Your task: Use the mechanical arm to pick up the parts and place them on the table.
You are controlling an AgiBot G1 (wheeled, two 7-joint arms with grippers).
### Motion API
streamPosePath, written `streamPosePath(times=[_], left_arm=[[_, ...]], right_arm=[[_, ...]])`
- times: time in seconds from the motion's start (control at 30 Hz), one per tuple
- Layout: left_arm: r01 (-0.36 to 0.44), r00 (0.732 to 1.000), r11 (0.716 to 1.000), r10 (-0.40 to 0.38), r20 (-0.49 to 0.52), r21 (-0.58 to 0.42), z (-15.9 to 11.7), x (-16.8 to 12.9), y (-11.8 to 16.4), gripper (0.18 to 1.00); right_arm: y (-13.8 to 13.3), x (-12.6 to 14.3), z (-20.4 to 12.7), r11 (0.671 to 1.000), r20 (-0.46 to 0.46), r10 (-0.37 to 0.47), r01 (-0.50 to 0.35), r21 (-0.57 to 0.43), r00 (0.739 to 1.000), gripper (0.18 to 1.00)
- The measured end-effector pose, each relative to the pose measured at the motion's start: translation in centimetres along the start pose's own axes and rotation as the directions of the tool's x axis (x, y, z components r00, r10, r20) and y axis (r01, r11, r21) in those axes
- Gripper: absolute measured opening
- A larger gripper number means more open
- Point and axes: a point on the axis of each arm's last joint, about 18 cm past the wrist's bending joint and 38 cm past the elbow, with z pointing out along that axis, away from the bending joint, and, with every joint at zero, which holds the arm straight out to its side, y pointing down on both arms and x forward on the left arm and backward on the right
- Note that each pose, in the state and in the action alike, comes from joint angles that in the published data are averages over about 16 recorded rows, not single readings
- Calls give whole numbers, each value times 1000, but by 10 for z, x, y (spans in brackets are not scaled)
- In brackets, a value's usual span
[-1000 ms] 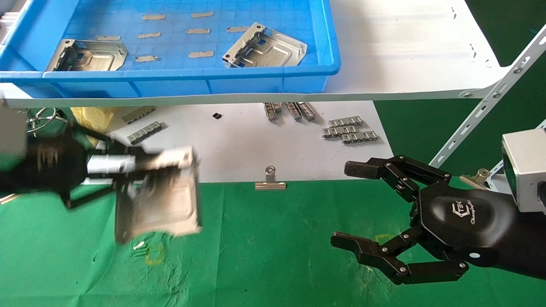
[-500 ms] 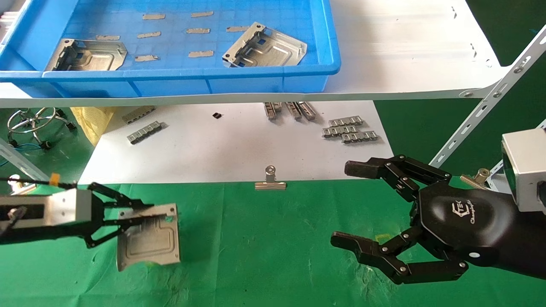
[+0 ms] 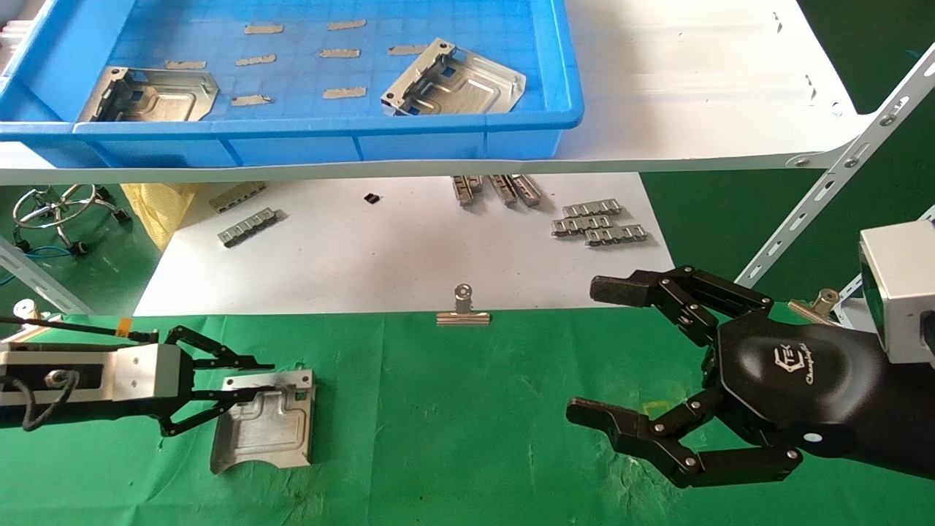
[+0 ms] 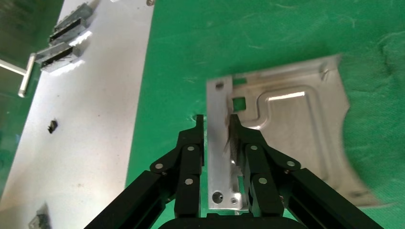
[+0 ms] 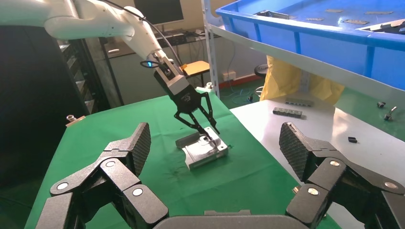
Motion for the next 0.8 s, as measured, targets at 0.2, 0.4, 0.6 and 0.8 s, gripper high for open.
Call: streamPosePath(times=[0.2,0.4,0.6,0.8], left_arm=[[63,998,997,-64,23,34,3,-3,-4,345],[225,971,969,-232,61,103,8,-5,-7,430],[377,916,910,-394,77,170,13,-2,-7,550],[429,889,883,-450,80,191,16,-1,-6,686]], right_arm=[[0,0,0,1000,0,0,0,0,1000,1001],[0,0,0,1000,0,0,0,0,1000,1001],[0,0,0,1000,0,0,0,0,1000,1001],[0,0,0,1000,0,0,0,0,1000,1001]])
